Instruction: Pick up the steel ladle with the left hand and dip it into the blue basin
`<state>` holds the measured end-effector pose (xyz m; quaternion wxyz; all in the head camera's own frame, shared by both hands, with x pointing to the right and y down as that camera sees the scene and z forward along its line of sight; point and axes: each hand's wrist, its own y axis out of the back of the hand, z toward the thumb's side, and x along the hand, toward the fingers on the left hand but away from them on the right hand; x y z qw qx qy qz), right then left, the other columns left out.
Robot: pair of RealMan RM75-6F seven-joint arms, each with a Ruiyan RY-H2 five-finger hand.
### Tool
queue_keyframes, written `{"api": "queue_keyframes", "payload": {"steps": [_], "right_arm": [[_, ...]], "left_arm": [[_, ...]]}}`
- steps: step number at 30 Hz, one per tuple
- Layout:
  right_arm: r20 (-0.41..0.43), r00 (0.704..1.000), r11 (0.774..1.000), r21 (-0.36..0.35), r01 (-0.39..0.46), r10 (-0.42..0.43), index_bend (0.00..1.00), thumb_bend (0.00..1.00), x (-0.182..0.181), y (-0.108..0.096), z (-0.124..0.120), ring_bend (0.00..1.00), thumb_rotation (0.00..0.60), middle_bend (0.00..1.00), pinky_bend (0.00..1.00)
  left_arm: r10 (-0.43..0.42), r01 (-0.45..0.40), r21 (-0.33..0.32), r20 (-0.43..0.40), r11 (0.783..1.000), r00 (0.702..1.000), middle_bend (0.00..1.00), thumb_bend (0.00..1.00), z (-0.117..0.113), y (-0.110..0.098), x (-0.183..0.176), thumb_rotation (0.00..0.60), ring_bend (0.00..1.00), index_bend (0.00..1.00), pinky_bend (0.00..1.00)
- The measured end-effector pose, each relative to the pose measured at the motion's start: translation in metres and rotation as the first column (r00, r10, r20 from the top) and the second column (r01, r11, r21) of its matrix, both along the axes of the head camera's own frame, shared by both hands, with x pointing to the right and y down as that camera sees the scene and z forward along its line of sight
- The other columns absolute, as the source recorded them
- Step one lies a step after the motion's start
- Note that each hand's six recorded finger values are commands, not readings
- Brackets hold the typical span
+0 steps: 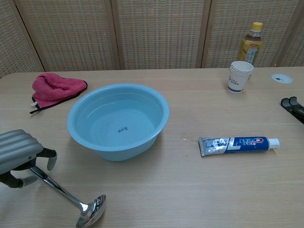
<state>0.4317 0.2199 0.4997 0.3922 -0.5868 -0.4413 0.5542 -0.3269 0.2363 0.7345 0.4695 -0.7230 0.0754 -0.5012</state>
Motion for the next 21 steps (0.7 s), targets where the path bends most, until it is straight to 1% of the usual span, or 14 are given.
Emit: {"api": "queue_keyframes", "payload": {"steps": [8, 21], "right_arm": [[0.005, 1.000, 1.000, -0.002, 0.001, -0.001, 0.00, 0.00, 0.000, 0.000, 0.001, 0.00, 0.600, 0.00, 0.00], [0.006, 1.000, 1.000, -0.001, -0.002, 0.002, 0.00, 0.00, 0.001, 0.000, 0.001, 0.00, 0.600, 0.00, 0.00]], "left_arm": [[0.010, -0.010, 0.004, -0.003, 1.000, 1.000, 1.00, 0.38, 0.006, 0.003, 0.004, 0.600, 0.97, 0.47, 1.00], [0.023, -0.023, 0.002, -0.003, 1.000, 1.000, 1.00, 0.38, 0.011, 0.004, 0.010, 0.600, 0.97, 0.48, 1.00]]}}
